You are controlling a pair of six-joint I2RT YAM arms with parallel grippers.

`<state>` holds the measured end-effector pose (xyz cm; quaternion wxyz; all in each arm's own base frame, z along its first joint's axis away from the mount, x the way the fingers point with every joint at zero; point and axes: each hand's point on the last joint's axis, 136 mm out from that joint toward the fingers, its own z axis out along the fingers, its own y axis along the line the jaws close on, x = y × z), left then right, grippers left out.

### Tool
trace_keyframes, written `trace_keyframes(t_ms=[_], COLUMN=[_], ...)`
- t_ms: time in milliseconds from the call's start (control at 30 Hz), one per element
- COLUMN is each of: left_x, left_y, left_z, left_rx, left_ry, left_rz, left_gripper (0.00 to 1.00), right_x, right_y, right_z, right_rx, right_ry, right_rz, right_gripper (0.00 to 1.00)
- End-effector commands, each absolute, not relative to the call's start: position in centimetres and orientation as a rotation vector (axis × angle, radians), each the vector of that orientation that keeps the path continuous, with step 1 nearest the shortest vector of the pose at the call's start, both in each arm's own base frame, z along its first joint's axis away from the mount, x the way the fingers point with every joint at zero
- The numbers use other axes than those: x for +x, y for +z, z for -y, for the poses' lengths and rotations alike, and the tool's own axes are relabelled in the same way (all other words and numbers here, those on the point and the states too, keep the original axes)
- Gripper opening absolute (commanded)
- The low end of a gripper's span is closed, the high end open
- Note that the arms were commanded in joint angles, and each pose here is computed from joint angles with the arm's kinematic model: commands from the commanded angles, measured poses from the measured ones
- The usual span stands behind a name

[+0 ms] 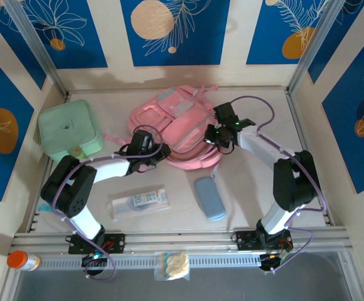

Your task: Pack the student bag

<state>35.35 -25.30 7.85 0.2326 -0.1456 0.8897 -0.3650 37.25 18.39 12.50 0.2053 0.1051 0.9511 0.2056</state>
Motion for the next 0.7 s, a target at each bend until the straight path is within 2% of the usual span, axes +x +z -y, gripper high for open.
trace_keyframes(t_ms=[0,67,133,267,533,667], left_x=[36.3,36.2,36.1,36.9,39.7,40.9], left_y=[11.6,11.7,10.9,9.5,6.3,5.6], left_z=[23.7,21.4,19.8,18.8,17.1,17.1], left_rx=[-0.42,-0.433,-0.475,-0.568,-0.747,-0.778], left_ry=[-0.961,-0.846,-0.776,-0.794,-0.739,-0.722], left_rz=[-2.355,-2.373,-2.413,-2.409,-2.414,-2.389], left_gripper=[0.48,0.54,0.56,0.58,0.58,0.53], right_x=[34.7,33.6,32.5,30.7,28.4,27.7], right_y=[13.0,13.0,13.0,12.7,11.1,9.8], right_z=[-18.7,-19.1,-19.6,-20.9,-22.0,-21.9], right_rx=[0.225,0.215,0.214,0.2,0.221,0.228], right_ry=[0.625,0.662,0.698,0.775,0.816,0.782], right_rz=[-2.685,-2.697,-2.701,-2.717,-2.759,-2.781], right_gripper=[0.09,0.1,0.09,0.1,0.1,0.1])
